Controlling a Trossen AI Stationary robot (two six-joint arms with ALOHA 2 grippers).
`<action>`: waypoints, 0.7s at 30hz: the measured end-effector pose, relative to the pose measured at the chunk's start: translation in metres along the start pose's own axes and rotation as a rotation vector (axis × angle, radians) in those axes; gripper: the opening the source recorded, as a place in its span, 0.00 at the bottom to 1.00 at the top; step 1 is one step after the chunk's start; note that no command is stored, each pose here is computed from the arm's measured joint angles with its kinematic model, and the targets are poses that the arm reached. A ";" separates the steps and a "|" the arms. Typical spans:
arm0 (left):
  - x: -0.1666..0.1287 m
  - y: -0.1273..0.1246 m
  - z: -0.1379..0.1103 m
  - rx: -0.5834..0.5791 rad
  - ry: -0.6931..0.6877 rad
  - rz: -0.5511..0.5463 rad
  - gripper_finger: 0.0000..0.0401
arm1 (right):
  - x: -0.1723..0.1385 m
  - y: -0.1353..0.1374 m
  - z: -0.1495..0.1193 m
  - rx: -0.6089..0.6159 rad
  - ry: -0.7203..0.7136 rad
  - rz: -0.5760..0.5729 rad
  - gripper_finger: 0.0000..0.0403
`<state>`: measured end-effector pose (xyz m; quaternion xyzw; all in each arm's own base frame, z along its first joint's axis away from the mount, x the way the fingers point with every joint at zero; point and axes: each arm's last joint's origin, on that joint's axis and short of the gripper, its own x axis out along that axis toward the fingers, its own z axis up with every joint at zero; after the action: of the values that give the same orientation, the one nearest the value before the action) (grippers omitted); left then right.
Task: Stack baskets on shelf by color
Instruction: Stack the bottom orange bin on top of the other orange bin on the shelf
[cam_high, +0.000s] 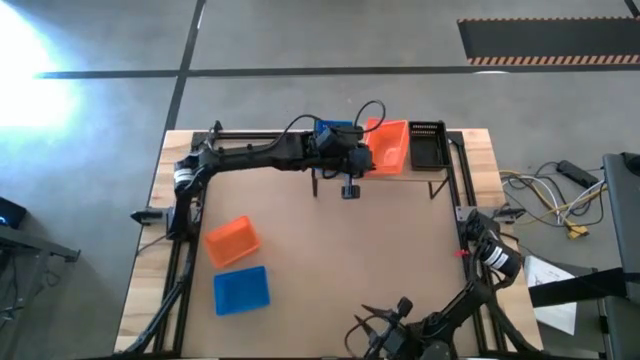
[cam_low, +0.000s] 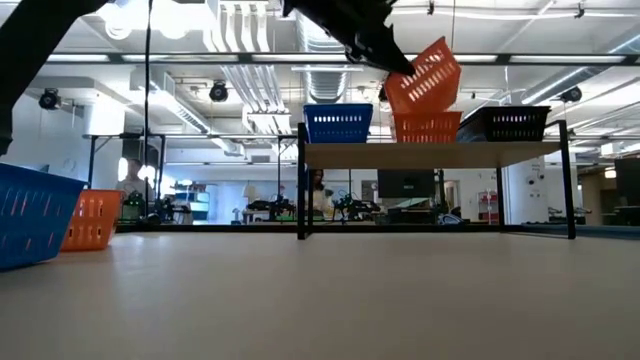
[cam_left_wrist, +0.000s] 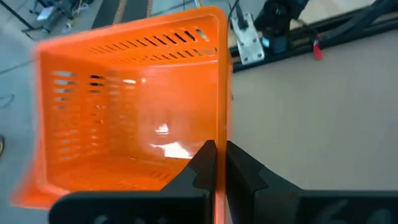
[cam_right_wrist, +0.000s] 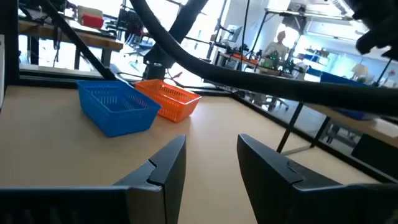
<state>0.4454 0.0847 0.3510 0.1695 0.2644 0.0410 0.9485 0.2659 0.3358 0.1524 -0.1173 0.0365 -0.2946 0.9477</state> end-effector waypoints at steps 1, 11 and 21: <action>-0.002 0.000 0.002 0.001 -0.007 0.003 0.00 | 0.000 0.000 0.001 -0.007 0.000 0.001 0.34; -0.004 0.001 0.000 0.034 0.057 0.124 0.00 | -0.006 0.000 0.000 0.015 -0.004 0.015 0.34; 0.007 0.000 -0.005 0.154 0.054 0.150 0.00 | -0.008 0.000 0.000 0.028 -0.004 0.017 0.34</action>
<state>0.4492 0.0871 0.3437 0.2602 0.2787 0.0959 0.9195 0.2599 0.3403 0.1527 -0.1045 0.0315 -0.2866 0.9518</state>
